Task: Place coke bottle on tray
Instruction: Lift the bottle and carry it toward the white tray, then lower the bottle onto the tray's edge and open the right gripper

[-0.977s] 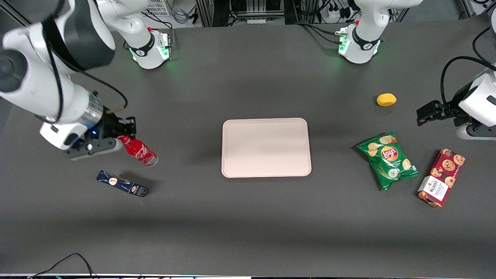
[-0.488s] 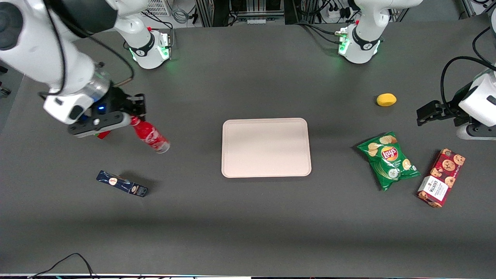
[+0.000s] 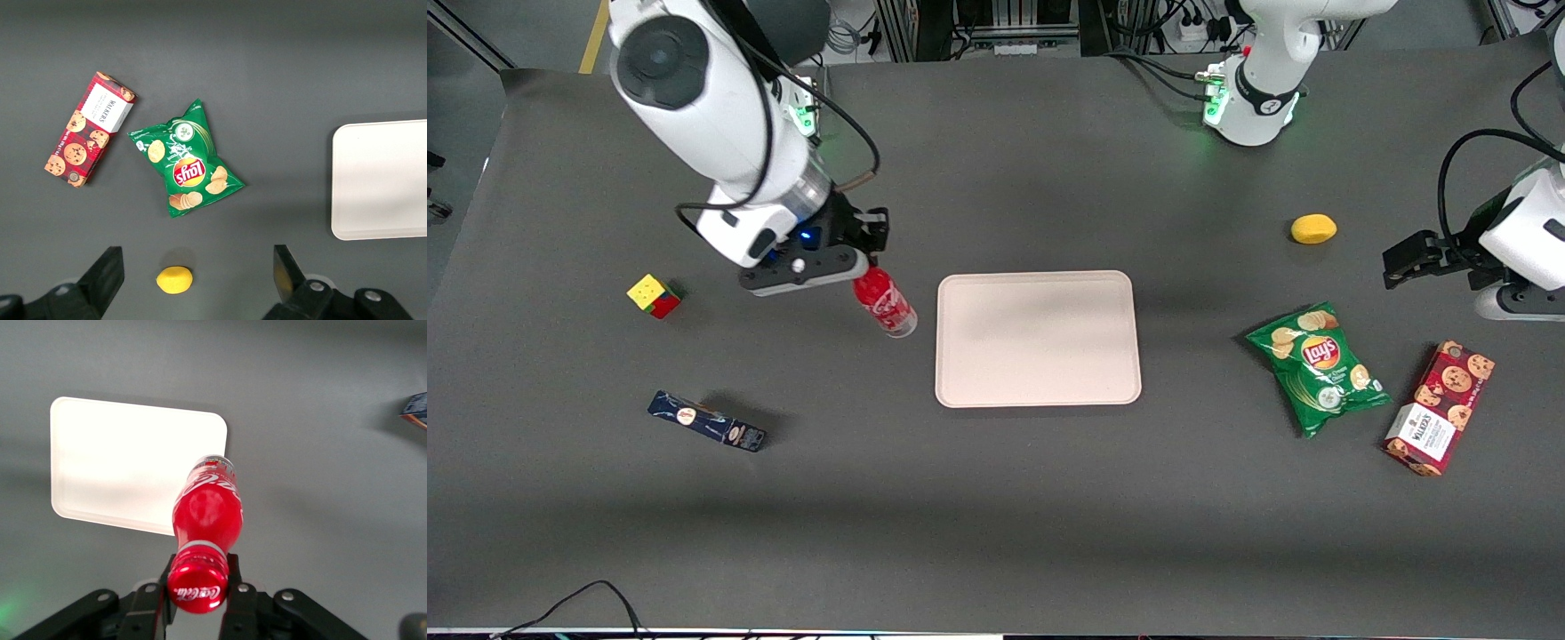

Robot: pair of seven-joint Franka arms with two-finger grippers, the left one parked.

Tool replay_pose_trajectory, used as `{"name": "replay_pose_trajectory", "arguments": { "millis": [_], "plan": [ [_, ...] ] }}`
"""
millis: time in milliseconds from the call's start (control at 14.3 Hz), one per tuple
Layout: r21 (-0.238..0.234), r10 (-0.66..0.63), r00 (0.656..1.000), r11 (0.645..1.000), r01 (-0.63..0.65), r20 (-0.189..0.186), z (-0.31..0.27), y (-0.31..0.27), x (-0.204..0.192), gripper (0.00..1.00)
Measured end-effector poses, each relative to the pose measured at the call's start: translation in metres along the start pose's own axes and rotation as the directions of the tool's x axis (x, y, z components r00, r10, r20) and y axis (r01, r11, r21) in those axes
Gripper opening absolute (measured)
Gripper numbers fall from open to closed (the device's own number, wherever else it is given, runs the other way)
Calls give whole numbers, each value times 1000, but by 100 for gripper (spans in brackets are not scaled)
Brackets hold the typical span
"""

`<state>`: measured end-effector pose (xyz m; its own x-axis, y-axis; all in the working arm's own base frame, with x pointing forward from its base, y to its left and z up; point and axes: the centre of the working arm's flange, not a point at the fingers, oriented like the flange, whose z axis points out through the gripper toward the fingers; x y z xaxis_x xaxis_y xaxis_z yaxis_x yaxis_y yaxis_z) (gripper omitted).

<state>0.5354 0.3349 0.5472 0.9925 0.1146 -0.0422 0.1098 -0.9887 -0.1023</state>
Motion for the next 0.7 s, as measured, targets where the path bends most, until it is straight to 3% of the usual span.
{"name": "replay_pose_trajectory", "arguments": {
  "millis": [209,419,698],
  "plan": [
    [-43,-12,998,999,15,56,56,-7,17,30],
    [-53,-28,993,998,35,118,116,-18,29,30],
    [-62,-75,987,995,84,139,160,-45,27,30]
  ]
}}
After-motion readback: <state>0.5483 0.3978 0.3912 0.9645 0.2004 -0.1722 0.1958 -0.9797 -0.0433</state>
